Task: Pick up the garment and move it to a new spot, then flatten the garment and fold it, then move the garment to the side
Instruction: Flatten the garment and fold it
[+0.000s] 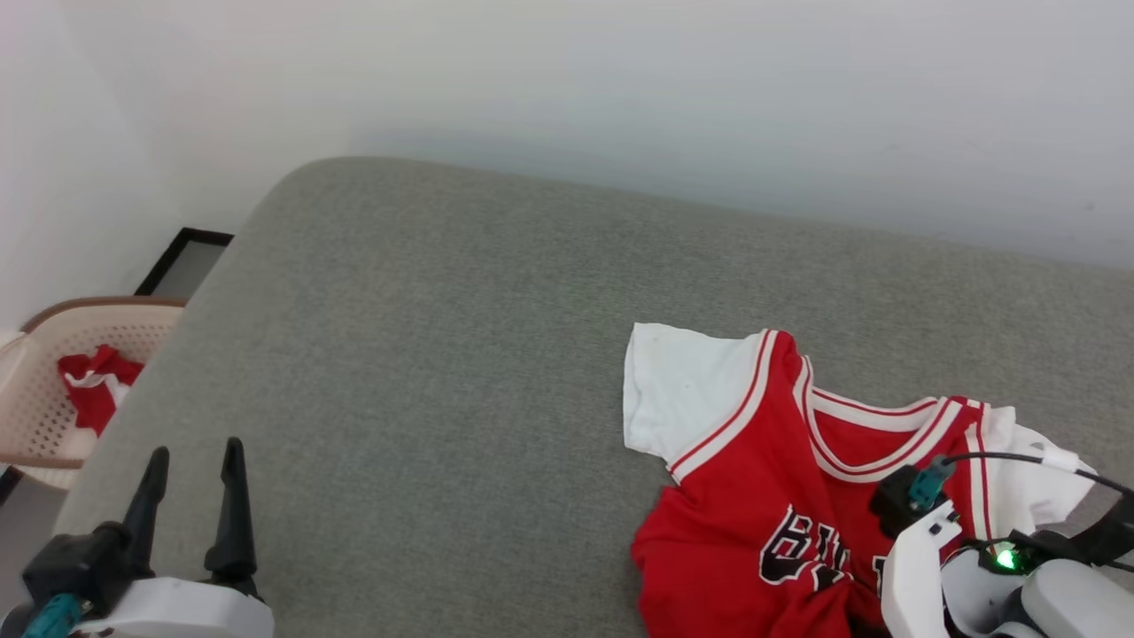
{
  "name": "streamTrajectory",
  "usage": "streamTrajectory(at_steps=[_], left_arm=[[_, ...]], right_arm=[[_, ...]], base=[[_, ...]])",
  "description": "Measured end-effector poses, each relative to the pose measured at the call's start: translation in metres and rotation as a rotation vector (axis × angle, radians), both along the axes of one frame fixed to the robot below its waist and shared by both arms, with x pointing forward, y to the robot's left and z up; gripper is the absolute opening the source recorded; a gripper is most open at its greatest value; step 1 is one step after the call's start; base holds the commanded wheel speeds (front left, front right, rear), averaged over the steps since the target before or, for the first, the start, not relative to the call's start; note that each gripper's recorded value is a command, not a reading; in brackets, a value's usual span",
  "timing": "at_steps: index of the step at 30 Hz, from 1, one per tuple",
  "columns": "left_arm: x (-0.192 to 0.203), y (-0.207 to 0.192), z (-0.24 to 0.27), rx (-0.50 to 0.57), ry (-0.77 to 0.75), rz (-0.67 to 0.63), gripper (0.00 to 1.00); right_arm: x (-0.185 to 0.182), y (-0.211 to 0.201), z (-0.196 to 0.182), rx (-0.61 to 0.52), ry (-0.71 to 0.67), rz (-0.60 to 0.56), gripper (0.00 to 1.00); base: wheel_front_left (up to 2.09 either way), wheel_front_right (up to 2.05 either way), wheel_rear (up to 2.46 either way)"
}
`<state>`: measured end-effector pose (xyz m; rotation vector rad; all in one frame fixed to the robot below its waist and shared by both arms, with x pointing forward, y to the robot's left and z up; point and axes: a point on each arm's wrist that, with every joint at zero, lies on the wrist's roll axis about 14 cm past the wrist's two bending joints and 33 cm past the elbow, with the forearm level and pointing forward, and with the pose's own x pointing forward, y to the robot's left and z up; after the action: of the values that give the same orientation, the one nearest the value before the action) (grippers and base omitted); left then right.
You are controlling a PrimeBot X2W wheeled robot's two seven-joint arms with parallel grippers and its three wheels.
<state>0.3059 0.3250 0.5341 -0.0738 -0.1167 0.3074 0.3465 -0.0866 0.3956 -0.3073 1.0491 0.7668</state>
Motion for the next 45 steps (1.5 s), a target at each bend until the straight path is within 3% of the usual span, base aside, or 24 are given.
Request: streamTrajectory(at_steps=[9, 19, 24, 28, 35, 45], left_arm=[[0.022, -0.015, 0.003, 0.004, 0.026, -0.086, 1.00], [0.066, -0.047, 0.025, 0.042, 0.040, -0.248, 1.00], [0.094, -0.072, 0.034, 0.051, 0.071, -0.373, 1.00], [0.118, -0.093, 0.040, 0.059, 0.098, -0.468, 1.00], [0.157, -0.132, 0.027, 0.013, 0.223, -0.608, 1.00], [0.187, -0.183, -0.029, -0.029, 0.577, -0.757, 1.00]], right_arm=[[0.033, -0.003, 0.042, 0.204, -0.170, -0.164, 1.00], [0.072, -0.050, 0.109, 0.383, -0.600, -0.411, 1.00], [0.083, -0.089, 0.143, 0.407, -0.847, -0.534, 1.00], [0.082, -0.120, 0.154, 0.398, -0.965, -0.638, 1.00], [0.075, -0.152, 0.142, 0.349, -1.005, -0.749, 1.00], [0.078, -0.169, 0.124, 0.291, -0.975, -0.801, 1.00]], base=[[0.00, 0.00, 0.00], [0.00, 0.00, 0.00], [0.00, 0.00, 0.00], [0.00, 0.00, 0.00], [0.00, 0.00, 0.00], [0.00, 0.00, 0.00]])
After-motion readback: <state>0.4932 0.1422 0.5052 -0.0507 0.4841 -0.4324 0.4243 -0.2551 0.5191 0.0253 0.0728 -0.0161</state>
